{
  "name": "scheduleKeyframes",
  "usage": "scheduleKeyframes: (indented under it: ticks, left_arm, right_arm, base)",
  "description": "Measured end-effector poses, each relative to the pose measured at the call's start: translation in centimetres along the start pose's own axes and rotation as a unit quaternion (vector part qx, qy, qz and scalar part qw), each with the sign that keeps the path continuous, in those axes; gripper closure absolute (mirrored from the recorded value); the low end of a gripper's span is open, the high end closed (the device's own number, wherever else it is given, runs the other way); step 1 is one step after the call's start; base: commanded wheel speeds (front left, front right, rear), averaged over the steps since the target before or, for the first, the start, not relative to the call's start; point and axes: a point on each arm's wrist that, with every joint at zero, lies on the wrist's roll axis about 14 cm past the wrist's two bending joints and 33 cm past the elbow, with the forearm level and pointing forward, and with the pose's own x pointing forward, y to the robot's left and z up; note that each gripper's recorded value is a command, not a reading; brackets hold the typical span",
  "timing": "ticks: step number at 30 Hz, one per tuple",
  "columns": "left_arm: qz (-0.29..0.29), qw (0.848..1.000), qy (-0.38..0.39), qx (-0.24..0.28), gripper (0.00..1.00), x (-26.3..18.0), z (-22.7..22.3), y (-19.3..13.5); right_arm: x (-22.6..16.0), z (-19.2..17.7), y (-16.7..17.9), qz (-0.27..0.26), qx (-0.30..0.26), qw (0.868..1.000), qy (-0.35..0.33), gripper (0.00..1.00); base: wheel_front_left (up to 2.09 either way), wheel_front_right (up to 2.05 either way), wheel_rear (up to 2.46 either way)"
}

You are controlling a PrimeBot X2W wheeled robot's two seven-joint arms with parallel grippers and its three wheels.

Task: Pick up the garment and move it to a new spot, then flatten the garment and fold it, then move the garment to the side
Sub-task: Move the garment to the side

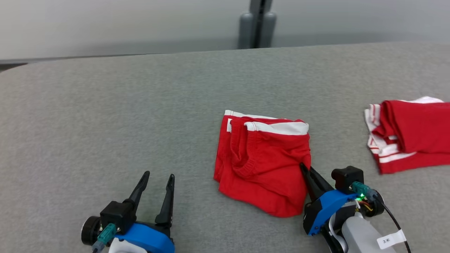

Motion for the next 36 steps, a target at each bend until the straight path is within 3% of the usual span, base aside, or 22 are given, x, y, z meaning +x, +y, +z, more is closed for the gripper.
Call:
scheduleKeyframes:
  ticks: [11, 18, 28, 31, 36]
  left_arm:
    - [-0.185, 0.982, -0.003, 0.031, 0.0, 3.9, 0.4, -10.9]
    - [-0.249, 0.968, 0.002, 0.028, 0.0, 4.1, 0.1, -15.0]
    - [-0.262, 0.965, 0.015, 0.024, 0.0, 4.1, -0.7, -15.3]
    - [-0.253, 0.967, 0.02, 0.02, 0.0, 4.2, -1.0, -14.6]
    - [-0.234, 0.972, 0.031, 0.02, 0.0, 4.3, -1.8, -12.9]
  right_arm:
    - [-7.3, -1.4, -6.6, -0.115, 0.032, 0.993, -0.012, 1.0]
    - [-10.3, -1.5, -8.5, -0.157, 0.043, 0.986, -0.025, 1.0]
    - [-10.7, -1.4, -9.3, -0.169, 0.034, 0.985, -0.024, 1.0]
    - [-9.7, -0.1, -9.3, -0.159, 0.005, 0.987, -0.031, 1.0]
    - [-6.9, 5.0, -10.4, -0.147, -0.079, 0.984, -0.063, 1.0]
  base:
    - [0.0, 0.0, 0.0]
    - [0.0, 0.0, 0.0]
    - [0.0, 0.0, 0.0]
    - [0.0, 0.0, 0.0]
    - [0.0, 0.0, 0.0]
